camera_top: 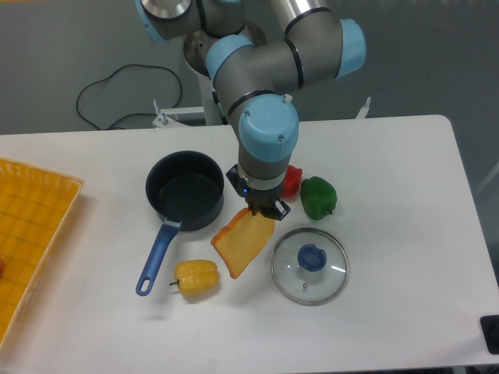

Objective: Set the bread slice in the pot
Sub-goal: 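Lift the orange bread slice held in the gripper slightly upward, then carry the bread slice over the dark blue saucepan and lower it in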

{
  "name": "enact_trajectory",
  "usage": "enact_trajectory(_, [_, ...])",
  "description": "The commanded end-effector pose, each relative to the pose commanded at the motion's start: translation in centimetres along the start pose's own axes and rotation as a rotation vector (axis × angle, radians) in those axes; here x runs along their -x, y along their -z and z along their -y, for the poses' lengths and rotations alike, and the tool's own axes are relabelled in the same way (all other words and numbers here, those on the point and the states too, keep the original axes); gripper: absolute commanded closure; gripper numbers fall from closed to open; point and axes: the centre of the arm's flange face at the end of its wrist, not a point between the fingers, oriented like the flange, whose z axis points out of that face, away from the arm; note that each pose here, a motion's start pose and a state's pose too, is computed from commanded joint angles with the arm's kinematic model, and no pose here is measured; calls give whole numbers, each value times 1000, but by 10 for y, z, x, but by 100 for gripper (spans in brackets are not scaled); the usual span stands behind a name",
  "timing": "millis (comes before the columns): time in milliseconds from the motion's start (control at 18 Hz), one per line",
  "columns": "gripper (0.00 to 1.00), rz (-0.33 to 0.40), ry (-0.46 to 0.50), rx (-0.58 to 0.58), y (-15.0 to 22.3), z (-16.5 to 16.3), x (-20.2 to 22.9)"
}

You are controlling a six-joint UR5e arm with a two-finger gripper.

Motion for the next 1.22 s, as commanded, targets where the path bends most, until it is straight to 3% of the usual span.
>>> enact_trajectory(833, [100,-7,2,10,-1,-6,-9])
enact_trajectory(1222, [100,-28,-56,32,-1,9,-55])
